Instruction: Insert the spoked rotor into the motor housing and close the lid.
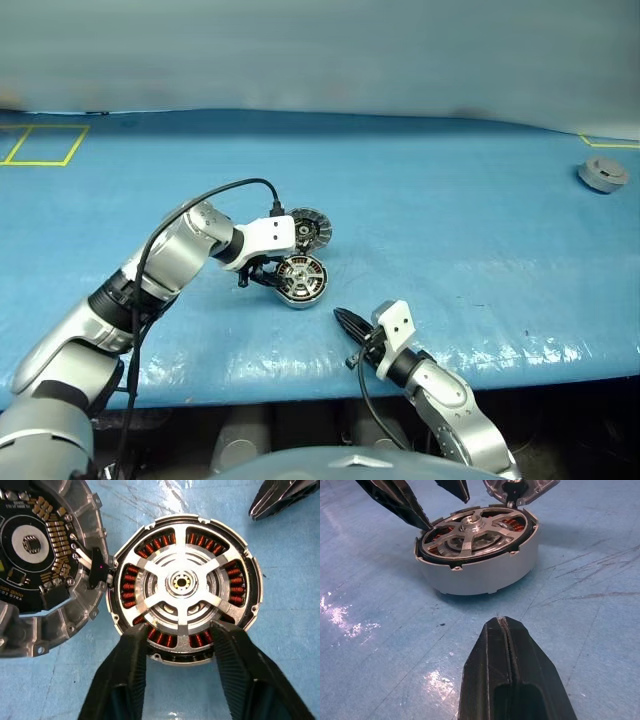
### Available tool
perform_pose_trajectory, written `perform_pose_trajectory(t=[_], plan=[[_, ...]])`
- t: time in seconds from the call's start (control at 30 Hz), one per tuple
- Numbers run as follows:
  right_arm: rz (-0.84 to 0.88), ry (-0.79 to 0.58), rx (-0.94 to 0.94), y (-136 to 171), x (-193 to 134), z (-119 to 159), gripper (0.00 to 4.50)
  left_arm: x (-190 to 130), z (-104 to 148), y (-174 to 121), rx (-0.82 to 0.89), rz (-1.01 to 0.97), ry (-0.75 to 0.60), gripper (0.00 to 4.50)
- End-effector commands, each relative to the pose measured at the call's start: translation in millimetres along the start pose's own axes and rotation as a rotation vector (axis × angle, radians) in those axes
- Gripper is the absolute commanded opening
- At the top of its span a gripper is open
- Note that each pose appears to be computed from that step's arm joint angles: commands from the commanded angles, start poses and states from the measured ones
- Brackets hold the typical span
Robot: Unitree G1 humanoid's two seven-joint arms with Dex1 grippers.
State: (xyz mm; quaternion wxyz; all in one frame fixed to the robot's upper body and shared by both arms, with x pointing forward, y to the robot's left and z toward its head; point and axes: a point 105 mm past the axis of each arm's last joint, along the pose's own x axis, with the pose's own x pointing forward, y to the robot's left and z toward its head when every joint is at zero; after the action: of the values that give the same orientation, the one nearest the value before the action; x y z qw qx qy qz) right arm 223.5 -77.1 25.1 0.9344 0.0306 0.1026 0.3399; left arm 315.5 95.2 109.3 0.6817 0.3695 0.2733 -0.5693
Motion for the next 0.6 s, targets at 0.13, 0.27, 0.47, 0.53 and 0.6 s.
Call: perform_pose_trajectory(t=[0.13, 0.27, 0.47, 0.53, 0.6], plan=[[-0.002, -0.030, -0.007, -2, 1, 8, 0.00, -22, 32, 2, -0.015, 0.010, -0.161, 2.67], [-0.004, -0.029, -0.008, -2, 0, 9, 0.00, -31, 38, -7, -0.080, -0.003, -0.242, 1.45], [0.000, -0.023, -0.007, -1, 1, 8, 0.00, -25, 24, -9, -0.175, 0.099, -0.302, 0.03], [0.001, -0.021, -0.008, 0, 1, 8, 0.00, -32, 35, -4, -0.212, 0.159, -0.422, 0.03], [-0.001, -0.020, -0.008, -1, 0, 8, 0.00, -48, 47, 5, -0.238, 0.229, -0.571, 0.03]])
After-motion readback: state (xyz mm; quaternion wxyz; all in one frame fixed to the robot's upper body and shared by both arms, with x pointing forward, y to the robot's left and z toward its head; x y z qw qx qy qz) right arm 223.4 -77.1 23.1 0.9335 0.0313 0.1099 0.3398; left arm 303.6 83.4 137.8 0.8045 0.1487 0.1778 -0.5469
